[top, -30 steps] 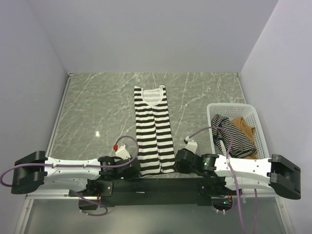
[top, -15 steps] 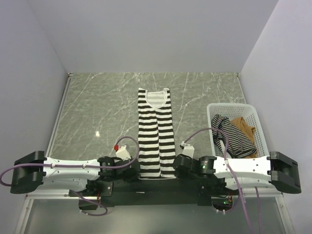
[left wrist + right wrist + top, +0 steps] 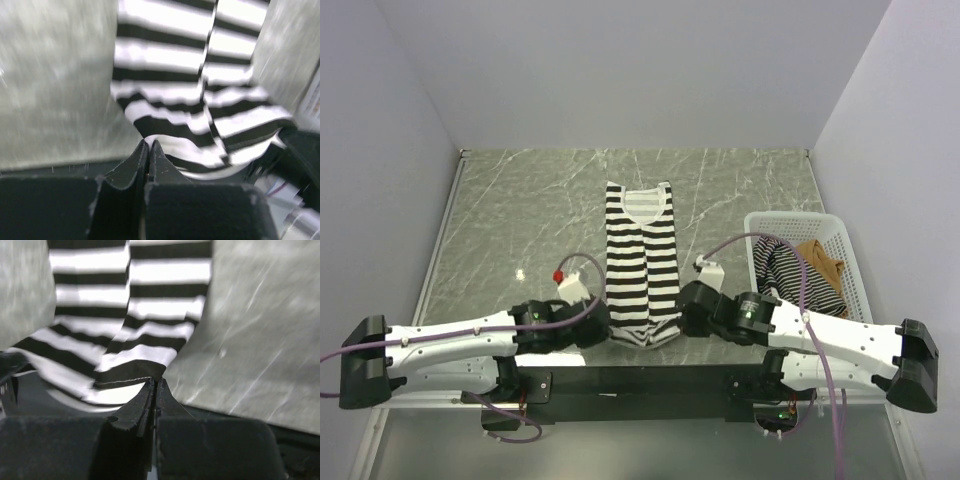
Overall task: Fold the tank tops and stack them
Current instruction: Fold the tank top
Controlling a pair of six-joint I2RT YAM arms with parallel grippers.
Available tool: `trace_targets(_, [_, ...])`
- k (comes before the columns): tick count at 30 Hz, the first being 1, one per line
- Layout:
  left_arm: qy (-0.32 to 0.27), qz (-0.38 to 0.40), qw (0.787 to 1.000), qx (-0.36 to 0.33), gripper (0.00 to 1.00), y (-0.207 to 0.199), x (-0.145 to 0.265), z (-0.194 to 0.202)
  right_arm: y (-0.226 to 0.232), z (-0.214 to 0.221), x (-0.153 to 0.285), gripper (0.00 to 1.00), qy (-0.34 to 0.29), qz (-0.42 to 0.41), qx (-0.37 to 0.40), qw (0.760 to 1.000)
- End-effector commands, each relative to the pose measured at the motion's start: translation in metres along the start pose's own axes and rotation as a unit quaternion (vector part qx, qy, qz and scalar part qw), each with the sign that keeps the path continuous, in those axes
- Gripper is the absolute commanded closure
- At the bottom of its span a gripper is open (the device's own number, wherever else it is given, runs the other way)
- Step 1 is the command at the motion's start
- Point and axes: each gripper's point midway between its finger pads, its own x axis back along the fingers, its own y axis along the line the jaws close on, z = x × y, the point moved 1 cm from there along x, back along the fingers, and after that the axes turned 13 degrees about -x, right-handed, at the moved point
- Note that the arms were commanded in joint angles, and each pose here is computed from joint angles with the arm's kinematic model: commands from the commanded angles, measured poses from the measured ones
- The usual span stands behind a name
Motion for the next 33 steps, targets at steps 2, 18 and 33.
trace_targets(2, [-0.055, 0.003, 0.998, -0.025, 0.99, -0.008, 0.000, -0.051, 0.020, -0.040, -0.001, 1.00, -0.042, -0.012, 0.018, 0.999])
trace_targets(18, [-0.128, -0.011, 0.991, -0.020, 0.99, -0.032, -0.062, -0.222, 0.058, -0.173, -0.062, 1.00, -0.079, -0.009, -0.003, 0.997])
trace_targets(33, [-0.150, -0.020, 0.988, 0.019, 0.34, 0.001, -0.132, -0.291, 0.052, -0.263, -0.126, 0.42, -0.080, 0.008, -0.015, 0.997])
